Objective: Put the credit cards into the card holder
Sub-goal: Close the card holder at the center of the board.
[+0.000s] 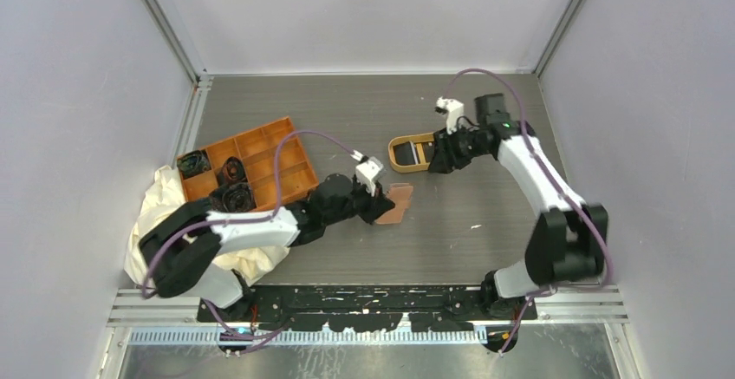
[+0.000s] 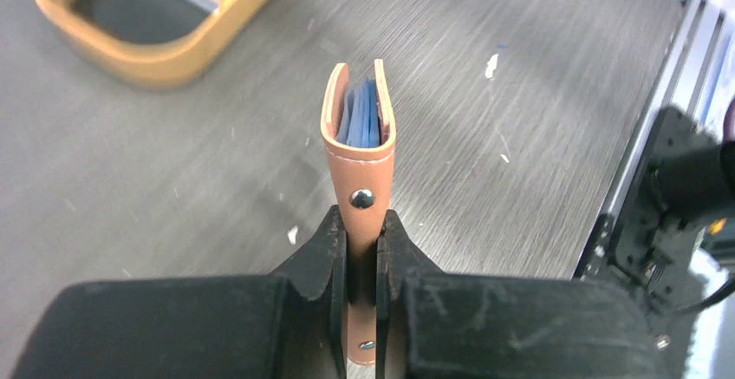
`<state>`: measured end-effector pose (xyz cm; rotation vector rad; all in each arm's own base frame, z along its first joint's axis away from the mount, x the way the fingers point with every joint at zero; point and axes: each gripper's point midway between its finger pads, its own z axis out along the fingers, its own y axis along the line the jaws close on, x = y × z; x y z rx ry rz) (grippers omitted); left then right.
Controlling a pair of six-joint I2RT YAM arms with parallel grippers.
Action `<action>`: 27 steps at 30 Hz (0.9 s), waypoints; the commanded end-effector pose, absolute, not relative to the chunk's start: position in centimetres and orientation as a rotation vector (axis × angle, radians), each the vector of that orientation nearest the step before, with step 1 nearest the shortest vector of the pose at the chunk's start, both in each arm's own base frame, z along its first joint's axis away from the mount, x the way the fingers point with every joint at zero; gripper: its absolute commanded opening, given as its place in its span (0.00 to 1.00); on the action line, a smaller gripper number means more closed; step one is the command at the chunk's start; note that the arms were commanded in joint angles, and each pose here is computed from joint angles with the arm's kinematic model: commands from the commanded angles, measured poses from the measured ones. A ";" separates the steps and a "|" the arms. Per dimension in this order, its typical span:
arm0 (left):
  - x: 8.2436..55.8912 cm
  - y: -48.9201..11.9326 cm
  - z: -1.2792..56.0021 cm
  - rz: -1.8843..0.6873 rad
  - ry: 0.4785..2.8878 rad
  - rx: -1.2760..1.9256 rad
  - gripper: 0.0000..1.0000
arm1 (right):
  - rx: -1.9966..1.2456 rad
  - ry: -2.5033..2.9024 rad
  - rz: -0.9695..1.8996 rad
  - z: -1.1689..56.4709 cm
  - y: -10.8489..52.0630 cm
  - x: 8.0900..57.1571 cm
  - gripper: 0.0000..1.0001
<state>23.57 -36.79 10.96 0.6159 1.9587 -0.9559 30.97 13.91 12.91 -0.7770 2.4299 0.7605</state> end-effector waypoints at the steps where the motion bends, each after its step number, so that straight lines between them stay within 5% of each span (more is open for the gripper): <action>1: 23.3 -35.8 16.2 -0.458 1.473 1.089 0.00 | -0.795 2.083 0.704 19.0 13.6 31.5 0.54; 5: 20.9 -37.5 16.4 -0.214 1.160 1.397 0.00 | -0.800 1.922 0.670 19.9 13.1 31.4 0.82; 11: 22.3 -39.8 12.3 0.215 0.920 1.664 0.00 | -0.732 1.975 0.649 18.7 11.8 32.2 0.99; 22: 21.1 -41.9 6.0 0.369 0.745 1.742 0.00 | -0.724 2.019 0.697 17.3 12.0 32.2 0.99; 27: 19.5 -41.5 3.6 0.296 0.836 1.807 0.29 | -0.737 1.975 0.690 17.7 12.1 32.1 0.99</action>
